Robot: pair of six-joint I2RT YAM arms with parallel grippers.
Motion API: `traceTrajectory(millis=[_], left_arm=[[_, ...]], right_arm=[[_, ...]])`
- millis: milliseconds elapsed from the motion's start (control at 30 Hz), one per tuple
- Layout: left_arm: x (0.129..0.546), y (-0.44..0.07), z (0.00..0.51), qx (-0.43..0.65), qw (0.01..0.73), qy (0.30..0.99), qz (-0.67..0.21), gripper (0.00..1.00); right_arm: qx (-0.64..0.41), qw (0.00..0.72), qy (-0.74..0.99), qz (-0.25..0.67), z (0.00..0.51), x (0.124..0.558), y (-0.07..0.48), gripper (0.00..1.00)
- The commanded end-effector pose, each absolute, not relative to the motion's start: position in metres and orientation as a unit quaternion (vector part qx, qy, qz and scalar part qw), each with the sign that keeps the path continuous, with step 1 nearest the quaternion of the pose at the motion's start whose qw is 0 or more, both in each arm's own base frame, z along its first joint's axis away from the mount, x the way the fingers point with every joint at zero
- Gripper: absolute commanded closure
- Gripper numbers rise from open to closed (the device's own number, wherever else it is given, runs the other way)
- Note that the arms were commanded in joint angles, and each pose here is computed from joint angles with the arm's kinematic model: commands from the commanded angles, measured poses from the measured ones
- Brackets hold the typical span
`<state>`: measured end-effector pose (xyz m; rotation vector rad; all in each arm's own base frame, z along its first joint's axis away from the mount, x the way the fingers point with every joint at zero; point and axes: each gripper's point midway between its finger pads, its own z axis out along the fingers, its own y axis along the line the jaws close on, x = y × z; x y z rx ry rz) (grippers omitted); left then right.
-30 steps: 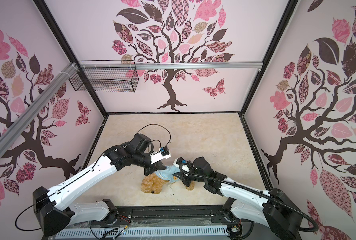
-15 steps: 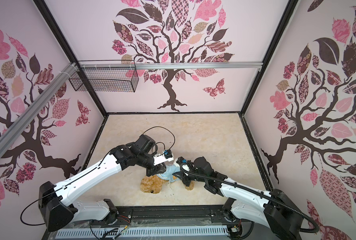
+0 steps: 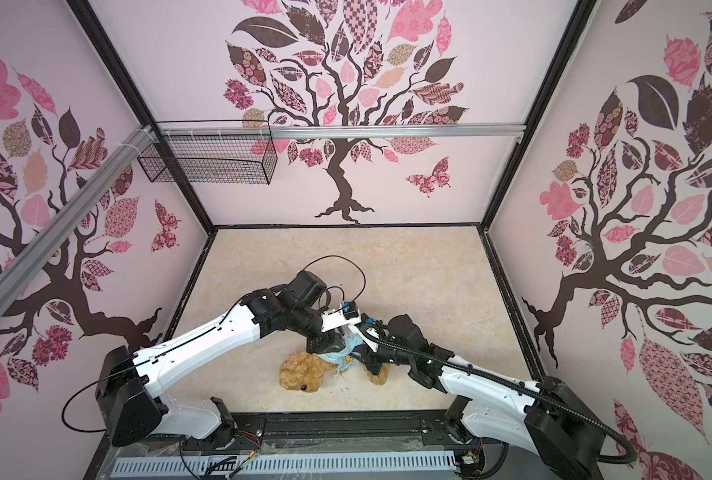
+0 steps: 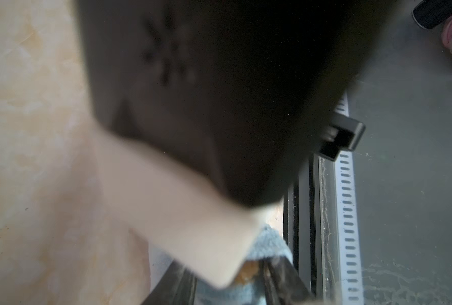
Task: Dress the teddy bear
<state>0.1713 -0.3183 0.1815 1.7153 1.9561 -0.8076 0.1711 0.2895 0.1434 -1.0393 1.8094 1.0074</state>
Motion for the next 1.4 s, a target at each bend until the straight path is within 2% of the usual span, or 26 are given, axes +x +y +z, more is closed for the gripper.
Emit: traceTrajectory(millis=[0,100,233,367,633,833,967,1100,1167,1233,1367], left_arm=[[0.169,-0.33,0.171,0.623,0.2,0.697,-0.295,0.57],[0.167,-0.329,0.164,0.622,0.186,0.701,-0.296,0.63],[0.164,-0.33,0.177,0.614,0.202,0.696,-0.312,0.84],[0.17,-0.329,0.215,0.579,0.255,0.688,-0.356,1.0],[0.207,-0.308,0.292,0.413,0.389,0.68,-0.464,1.0],[0.231,-0.276,0.299,0.307,0.428,0.69,-0.496,1.0],[0.225,-0.267,0.279,0.319,0.42,0.706,-0.473,1.0],[0.226,-0.265,0.277,0.311,0.421,0.71,-0.472,1.0],[0.22,-0.268,0.276,0.334,0.417,0.7,-0.474,1.0],[0.21,-0.27,0.262,0.379,0.404,0.708,-0.437,1.0],[0.202,-0.27,0.245,0.45,0.369,0.727,-0.364,0.81]], right_arm=[[-0.412,0.483,0.615,0.468,0.221,0.169,0.31,0.87],[-0.393,0.491,0.612,0.48,0.227,0.17,0.308,0.88],[-0.365,0.497,0.638,0.461,0.212,0.177,0.298,0.9],[-0.326,0.497,0.683,0.424,0.183,0.188,0.281,0.94],[-0.237,0.483,0.736,0.411,0.147,0.198,0.255,0.95],[-0.19,0.484,0.75,0.408,0.138,0.206,0.243,0.96],[-0.18,0.489,0.736,0.432,0.148,0.208,0.239,0.97],[-0.232,0.496,0.713,0.438,0.159,0.2,0.248,0.97],[-0.263,0.492,0.707,0.434,0.161,0.196,0.254,0.97],[-0.296,0.488,0.699,0.43,0.165,0.192,0.26,0.97],[-0.348,0.488,0.686,0.413,0.169,0.184,0.271,0.98]])
